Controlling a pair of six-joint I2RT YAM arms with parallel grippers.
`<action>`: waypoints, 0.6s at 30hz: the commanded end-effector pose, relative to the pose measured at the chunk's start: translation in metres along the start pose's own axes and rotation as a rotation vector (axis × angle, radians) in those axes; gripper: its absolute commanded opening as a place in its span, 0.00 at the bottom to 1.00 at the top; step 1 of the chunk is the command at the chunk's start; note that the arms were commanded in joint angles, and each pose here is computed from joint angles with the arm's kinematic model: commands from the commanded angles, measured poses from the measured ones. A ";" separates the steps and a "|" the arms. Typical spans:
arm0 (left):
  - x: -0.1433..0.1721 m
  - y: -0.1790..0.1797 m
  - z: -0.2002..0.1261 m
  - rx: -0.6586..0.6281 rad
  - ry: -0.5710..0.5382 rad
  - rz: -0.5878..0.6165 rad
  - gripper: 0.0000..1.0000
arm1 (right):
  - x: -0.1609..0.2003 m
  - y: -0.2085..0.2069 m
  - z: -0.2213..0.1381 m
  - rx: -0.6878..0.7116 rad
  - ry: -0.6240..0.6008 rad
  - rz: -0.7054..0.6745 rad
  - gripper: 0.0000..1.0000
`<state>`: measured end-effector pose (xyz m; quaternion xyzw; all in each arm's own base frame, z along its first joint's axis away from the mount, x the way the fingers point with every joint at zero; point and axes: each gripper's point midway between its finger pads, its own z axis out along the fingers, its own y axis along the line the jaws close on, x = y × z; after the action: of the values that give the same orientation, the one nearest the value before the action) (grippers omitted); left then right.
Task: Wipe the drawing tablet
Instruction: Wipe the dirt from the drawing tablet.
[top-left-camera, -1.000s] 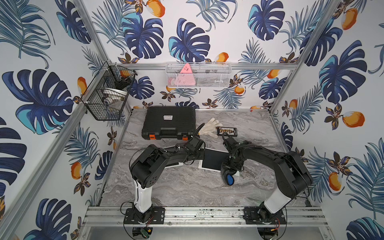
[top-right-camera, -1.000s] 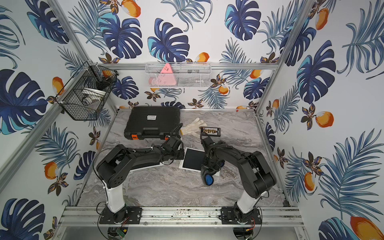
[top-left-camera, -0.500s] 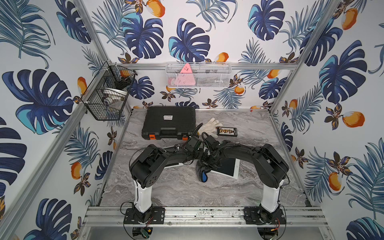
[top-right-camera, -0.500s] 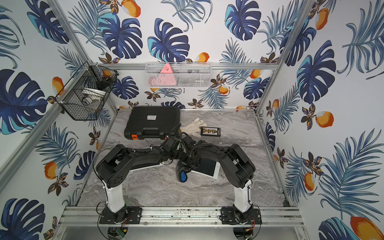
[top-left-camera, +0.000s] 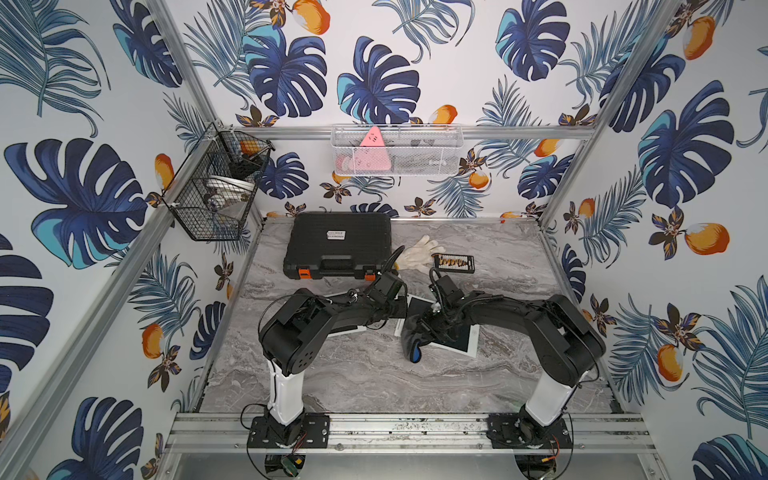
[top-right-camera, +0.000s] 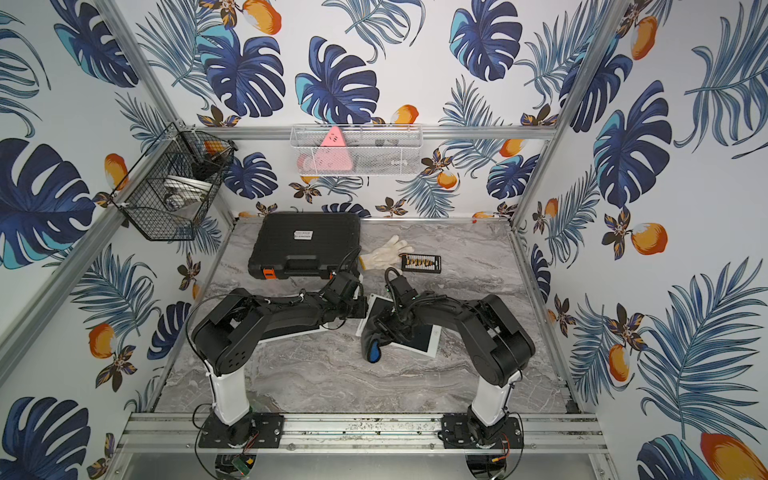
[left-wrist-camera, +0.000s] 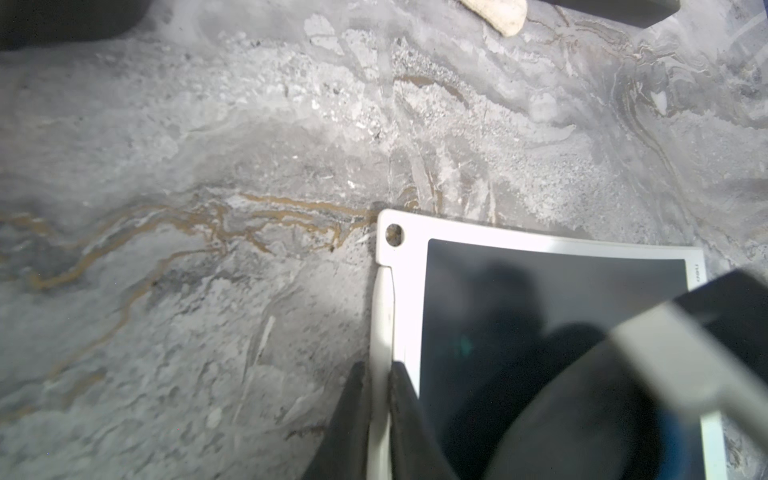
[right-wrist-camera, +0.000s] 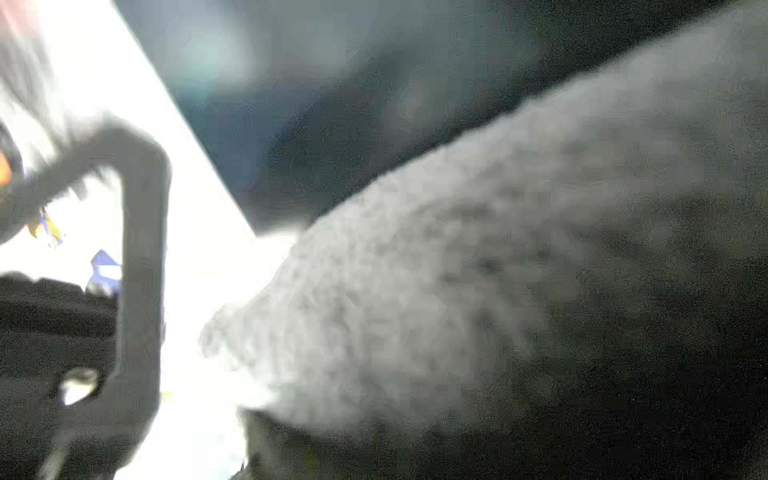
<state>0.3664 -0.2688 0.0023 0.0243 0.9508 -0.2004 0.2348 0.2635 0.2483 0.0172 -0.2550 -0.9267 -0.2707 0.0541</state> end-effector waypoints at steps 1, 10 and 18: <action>0.157 0.091 -0.054 -0.392 0.641 -0.063 0.16 | -0.015 -0.062 -0.019 0.196 -0.060 0.015 0.00; 0.091 0.041 -0.084 -0.221 0.434 -0.031 0.43 | -0.023 -0.029 -0.040 0.171 -0.079 -0.131 0.00; 0.109 0.027 -0.095 -0.104 0.450 -0.110 0.38 | -0.037 0.017 -0.046 0.217 -0.118 -0.295 0.00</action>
<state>0.2460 -0.2103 0.0188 0.0224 0.9902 -0.1343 0.0326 0.3009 0.2205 0.0542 -0.1583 -0.9691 -0.1890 -0.0087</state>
